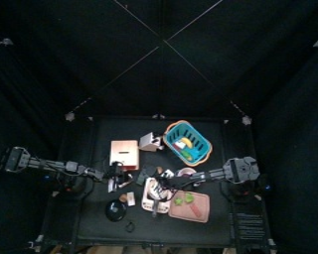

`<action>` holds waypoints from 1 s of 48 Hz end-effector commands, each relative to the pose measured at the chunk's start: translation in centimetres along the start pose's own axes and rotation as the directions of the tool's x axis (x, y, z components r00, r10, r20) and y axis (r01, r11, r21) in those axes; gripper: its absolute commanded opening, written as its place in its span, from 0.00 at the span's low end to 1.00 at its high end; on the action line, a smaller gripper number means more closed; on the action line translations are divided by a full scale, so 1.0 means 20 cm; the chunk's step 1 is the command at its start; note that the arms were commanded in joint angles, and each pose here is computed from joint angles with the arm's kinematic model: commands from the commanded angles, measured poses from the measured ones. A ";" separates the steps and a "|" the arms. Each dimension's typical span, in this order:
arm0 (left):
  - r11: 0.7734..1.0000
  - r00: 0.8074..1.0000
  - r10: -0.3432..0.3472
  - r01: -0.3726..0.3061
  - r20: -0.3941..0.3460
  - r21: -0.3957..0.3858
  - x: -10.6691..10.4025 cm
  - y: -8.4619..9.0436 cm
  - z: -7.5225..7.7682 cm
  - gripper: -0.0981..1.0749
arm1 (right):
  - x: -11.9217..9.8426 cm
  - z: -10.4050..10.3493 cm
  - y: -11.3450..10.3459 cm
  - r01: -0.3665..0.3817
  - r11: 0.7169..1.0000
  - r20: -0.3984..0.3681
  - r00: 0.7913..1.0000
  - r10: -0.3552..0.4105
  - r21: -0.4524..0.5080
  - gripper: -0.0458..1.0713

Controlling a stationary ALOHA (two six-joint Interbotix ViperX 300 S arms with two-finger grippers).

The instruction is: Place egg block on rice

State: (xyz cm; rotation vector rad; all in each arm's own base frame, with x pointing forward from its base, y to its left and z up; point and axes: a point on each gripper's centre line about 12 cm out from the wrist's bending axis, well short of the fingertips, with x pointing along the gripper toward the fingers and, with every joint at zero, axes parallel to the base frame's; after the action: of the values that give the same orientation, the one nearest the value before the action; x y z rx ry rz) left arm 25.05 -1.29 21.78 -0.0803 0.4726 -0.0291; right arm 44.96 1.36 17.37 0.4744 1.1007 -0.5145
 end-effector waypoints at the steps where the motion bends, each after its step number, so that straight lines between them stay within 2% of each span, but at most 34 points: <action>1: 1.000 1.000 0.002 -0.002 0.012 0.002 0.00 0.00 0.02 0.54 | -0.13 0.07 0.02 -0.040 0.999 0.052 0.998 0.039 0.013 0.73; 19: 1.000 1.000 0.002 -0.002 0.012 0.002 0.00 0.00 0.02 0.54 | -0.13 0.06 0.02 -0.038 0.999 0.043 0.998 0.037 0.016 0.54; 48: 1.000 1.000 0.000 0.000 0.011 0.002 0.00 0.00 0.02 0.54 | -0.06 0.01 0.01 -0.015 1.000 -0.003 1.000 0.016 0.021 0.54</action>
State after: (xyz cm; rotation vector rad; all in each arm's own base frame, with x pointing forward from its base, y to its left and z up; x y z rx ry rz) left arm 25.02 -1.29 21.72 -0.0802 0.4742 -0.0290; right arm 44.66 1.54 17.21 0.4910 1.1249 -0.5252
